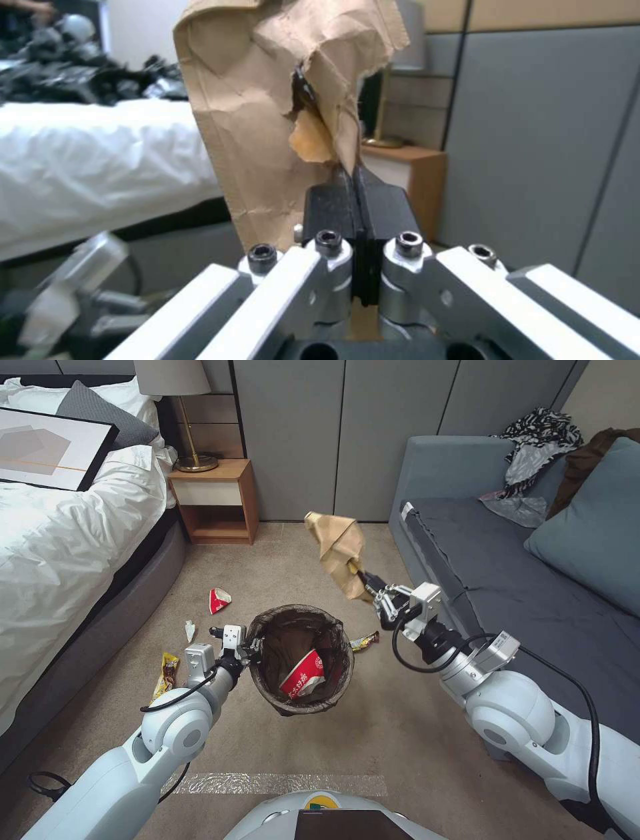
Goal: Pick up the trash bin, then pick up the garbage from the floor and place it into the trash bin.
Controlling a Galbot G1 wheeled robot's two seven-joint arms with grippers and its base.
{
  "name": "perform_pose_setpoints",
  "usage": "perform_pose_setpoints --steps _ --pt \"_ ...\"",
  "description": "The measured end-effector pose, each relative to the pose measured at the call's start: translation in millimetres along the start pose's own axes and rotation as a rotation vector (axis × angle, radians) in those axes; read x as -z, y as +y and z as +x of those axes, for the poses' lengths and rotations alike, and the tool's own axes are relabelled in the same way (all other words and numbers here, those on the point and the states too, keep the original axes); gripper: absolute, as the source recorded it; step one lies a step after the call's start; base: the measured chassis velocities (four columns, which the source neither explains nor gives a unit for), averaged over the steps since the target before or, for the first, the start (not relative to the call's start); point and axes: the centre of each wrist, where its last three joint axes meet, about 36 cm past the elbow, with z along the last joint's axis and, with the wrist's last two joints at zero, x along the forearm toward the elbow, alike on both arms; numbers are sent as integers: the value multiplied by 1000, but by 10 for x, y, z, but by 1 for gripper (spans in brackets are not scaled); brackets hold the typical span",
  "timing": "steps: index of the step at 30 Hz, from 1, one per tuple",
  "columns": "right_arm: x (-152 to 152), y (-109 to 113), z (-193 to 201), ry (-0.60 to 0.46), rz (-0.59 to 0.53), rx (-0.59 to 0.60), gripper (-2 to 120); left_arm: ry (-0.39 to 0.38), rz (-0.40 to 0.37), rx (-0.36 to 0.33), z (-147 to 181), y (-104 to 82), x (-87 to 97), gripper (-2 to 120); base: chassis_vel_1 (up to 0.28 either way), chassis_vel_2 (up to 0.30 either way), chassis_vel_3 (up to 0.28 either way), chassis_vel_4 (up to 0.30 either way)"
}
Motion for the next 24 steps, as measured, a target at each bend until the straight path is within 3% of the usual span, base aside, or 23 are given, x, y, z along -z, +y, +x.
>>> perform_pose_setpoints --steps 6,24 --pt "-156 170 69 80 13 107 0 -4 -2 -3 2 -7 17 5 0 0 0 0" --pt "-690 361 49 192 -15 203 0 -18 -1 -13 54 -39 56 5 0 0 0 0"
